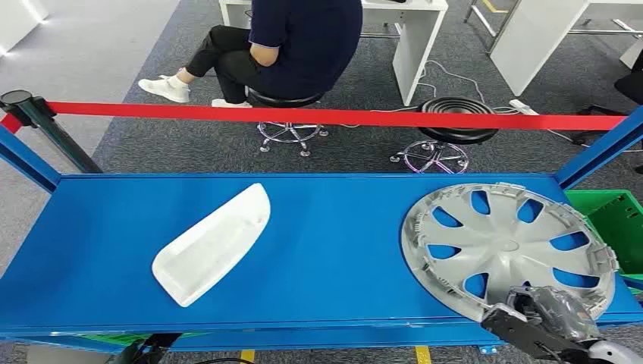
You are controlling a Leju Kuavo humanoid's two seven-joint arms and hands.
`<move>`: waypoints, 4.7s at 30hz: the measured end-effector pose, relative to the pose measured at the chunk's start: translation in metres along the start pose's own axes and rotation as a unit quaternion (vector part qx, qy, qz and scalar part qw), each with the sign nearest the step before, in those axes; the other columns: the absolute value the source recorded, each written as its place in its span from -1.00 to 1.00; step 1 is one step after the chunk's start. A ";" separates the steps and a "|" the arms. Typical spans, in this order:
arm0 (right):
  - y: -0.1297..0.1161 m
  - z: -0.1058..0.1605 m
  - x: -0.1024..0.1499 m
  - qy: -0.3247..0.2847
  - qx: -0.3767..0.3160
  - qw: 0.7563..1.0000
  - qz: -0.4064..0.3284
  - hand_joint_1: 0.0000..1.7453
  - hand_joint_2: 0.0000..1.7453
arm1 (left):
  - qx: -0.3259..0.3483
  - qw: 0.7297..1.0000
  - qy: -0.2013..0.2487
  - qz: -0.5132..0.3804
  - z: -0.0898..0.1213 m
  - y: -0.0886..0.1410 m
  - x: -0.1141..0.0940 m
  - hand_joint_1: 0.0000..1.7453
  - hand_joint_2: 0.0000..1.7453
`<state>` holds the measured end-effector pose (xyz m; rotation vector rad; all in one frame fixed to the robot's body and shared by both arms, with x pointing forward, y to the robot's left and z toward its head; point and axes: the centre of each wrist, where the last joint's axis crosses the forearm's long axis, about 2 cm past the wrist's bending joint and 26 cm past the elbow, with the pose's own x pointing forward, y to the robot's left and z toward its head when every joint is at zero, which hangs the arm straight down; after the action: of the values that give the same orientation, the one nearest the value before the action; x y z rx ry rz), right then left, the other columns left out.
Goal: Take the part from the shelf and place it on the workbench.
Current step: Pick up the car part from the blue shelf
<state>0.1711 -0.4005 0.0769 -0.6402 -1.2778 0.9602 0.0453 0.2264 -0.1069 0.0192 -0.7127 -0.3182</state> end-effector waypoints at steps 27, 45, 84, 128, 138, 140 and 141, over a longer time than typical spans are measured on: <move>-0.002 0.008 0.109 -0.209 -0.282 0.932 0.095 1.00 1.00 | 0.013 1.000 0.003 0.007 -0.001 -0.003 0.003 -1.00 -1.00; 0.002 0.012 0.120 -0.225 -0.284 0.928 0.082 1.00 1.00 | 0.014 1.000 0.004 0.008 -0.001 -0.004 0.003 -1.00 -1.00; 0.033 -0.014 0.195 -0.375 -0.248 0.887 0.107 1.00 1.00 | 0.008 1.000 -0.014 0.010 -0.003 -0.008 0.008 -1.00 -1.00; 0.045 -0.077 0.290 -0.434 -0.278 0.835 0.192 1.00 1.00 | -0.003 0.999 -0.051 0.009 -0.009 -0.007 0.019 -1.00 1.00; 0.044 -0.078 0.291 -0.425 -0.281 0.840 0.189 1.00 1.00 | 0.010 1.000 -0.028 0.009 -0.009 -0.008 0.020 -1.00 1.00; 0.046 -0.077 0.290 -0.423 -0.279 0.842 0.188 1.00 1.00 | 0.015 1.000 -0.024 0.006 -0.009 -0.009 0.019 -1.00 1.00; 0.047 -0.077 0.290 -0.422 -0.278 0.843 0.188 1.00 1.00 | 0.016 1.000 -0.022 0.005 -0.009 -0.009 0.019 -1.00 1.00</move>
<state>0.2373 -0.1177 0.1651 -0.9922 -2.3316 1.2655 0.0618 0.2118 -0.1025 0.0399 -0.7606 -0.2979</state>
